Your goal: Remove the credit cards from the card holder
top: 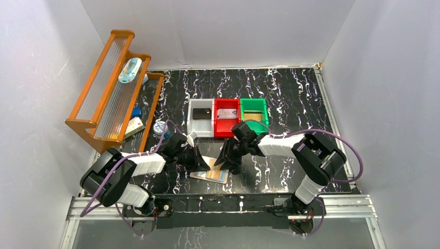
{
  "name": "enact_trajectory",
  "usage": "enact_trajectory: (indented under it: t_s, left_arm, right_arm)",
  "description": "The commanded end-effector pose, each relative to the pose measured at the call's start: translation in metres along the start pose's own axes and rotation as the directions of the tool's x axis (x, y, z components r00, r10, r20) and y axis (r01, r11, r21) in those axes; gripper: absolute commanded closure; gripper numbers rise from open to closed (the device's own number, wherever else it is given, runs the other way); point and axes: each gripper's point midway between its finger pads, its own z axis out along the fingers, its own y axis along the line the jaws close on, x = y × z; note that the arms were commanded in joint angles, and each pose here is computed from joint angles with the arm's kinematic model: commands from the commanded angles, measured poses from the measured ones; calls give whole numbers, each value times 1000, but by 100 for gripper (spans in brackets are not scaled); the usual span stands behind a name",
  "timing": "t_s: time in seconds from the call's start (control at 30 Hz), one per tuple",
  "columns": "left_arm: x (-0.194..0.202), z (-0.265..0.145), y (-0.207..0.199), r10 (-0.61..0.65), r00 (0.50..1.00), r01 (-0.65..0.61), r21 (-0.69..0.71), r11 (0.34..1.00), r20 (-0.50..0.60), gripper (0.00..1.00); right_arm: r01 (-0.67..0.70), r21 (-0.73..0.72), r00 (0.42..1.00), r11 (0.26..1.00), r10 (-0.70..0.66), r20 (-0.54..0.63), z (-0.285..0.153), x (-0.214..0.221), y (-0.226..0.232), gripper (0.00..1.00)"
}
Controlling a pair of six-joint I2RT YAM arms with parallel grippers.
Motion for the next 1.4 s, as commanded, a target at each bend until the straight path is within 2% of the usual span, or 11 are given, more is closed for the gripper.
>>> enact_trajectory:
  t_s: [0.0,0.17,0.27,0.73,0.97,1.03,1.2,1.27,1.37]
  left_arm:
    - [9,5,-15,42,999,-42,28,999,-22,100]
    - [-1,-8,9,56,996,-46,-130,990,72,100]
    - [-5,-13,16,75,992,-57,-178,982,98,100]
    - [-13,-25,25,93,982,-50,-251,967,161,100]
    - [-10,-20,11,105,985,-81,-170,982,134,100]
    - [-5,-16,2,103,989,-91,-116,989,103,86]
    - [5,-10,-11,46,997,-46,4,999,65,66]
    - [7,-10,-11,29,998,-31,23,999,63,63]
    - [9,-9,-15,24,999,-26,60,998,42,63]
  right_arm:
    - [11,190,998,982,-23,60,26,-6,-54,51]
    - [31,275,995,961,-56,82,22,-16,-62,48]
    - [32,289,994,957,-60,88,21,-17,-64,47]
    - [63,294,991,954,-94,91,17,-20,-59,45]
    - [80,200,994,976,-93,57,20,-14,-40,44]
    - [69,133,996,989,-75,43,23,-10,-30,44]
    - [-23,125,998,992,15,65,29,-9,-39,44]
    - [-47,123,996,991,37,80,32,-10,-45,44]
    - [-64,87,995,994,56,86,35,-11,-44,44]
